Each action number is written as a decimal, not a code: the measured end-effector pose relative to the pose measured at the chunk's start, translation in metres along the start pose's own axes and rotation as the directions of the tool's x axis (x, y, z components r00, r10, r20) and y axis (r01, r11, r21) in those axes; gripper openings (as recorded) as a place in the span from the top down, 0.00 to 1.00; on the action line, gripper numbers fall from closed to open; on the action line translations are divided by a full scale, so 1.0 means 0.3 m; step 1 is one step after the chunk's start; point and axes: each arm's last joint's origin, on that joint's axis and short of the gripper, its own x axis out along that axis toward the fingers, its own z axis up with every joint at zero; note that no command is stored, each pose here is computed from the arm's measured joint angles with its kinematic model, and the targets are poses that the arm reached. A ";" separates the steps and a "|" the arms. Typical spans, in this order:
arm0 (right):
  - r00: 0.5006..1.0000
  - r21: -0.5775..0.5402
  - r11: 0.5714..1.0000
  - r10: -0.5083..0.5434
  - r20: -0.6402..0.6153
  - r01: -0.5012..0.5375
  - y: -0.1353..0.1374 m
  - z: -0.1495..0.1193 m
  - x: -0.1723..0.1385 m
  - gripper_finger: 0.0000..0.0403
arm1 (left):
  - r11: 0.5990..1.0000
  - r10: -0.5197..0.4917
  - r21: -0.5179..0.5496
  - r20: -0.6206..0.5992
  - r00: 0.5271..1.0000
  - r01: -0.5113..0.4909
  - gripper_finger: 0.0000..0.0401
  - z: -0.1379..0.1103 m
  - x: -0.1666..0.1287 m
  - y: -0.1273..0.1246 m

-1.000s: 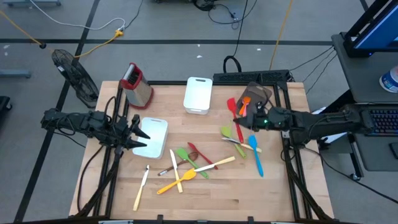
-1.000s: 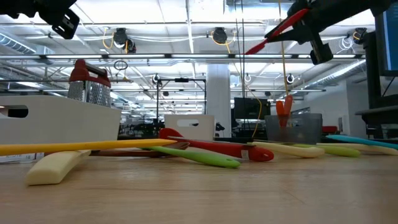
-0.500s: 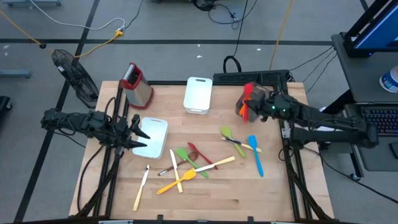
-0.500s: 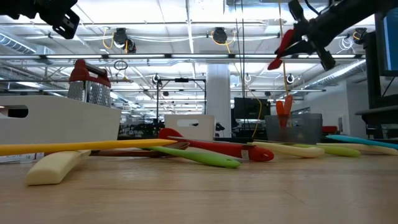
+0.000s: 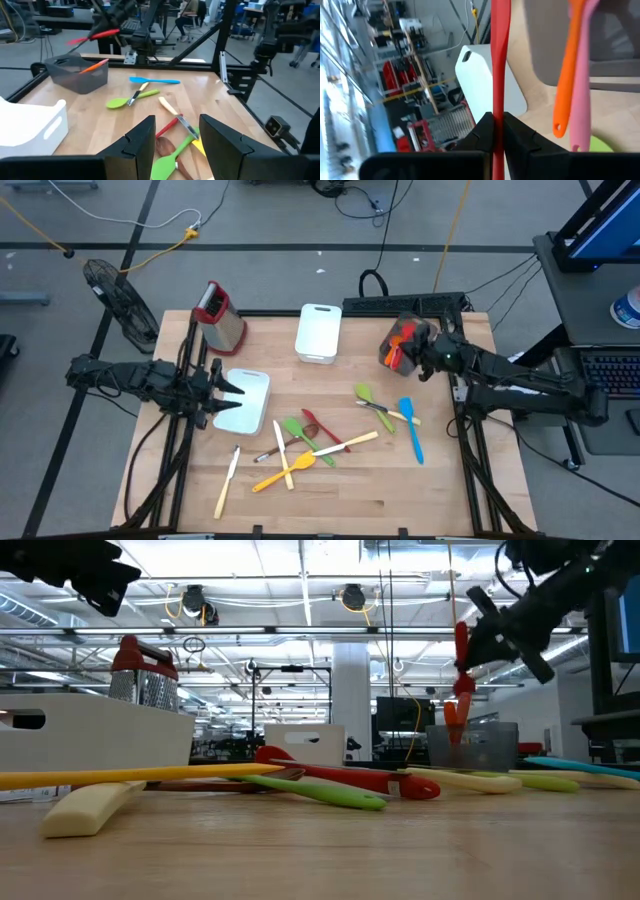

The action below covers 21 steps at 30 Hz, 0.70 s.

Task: Pick & Place Kitchen Items
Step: Put the red spatula into the black bin

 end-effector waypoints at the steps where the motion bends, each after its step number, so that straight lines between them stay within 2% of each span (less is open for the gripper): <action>1: 1.000 0.029 1.000 0.004 0.001 -0.004 -0.015 0.004 0.009 0.97 | 1.000 0.003 -0.001 0.000 1.000 -0.003 0.61 0.000 0.000 0.000; 5: 1.000 0.134 0.991 0.028 0.008 -0.029 -0.066 0.018 0.037 0.96 | 1.000 0.002 -0.004 0.001 1.000 -0.002 0.61 0.000 0.000 0.000; 11: 0.999 0.214 0.976 0.041 0.026 -0.046 -0.104 0.033 0.054 0.95 | 1.000 0.003 -0.023 0.002 1.000 -0.003 0.61 0.001 0.000 0.000; 21: 0.995 0.236 0.968 0.068 0.071 -0.083 -0.092 0.060 0.059 0.90 | 0.998 0.018 -0.063 0.004 1.000 -0.018 0.61 0.001 0.000 0.002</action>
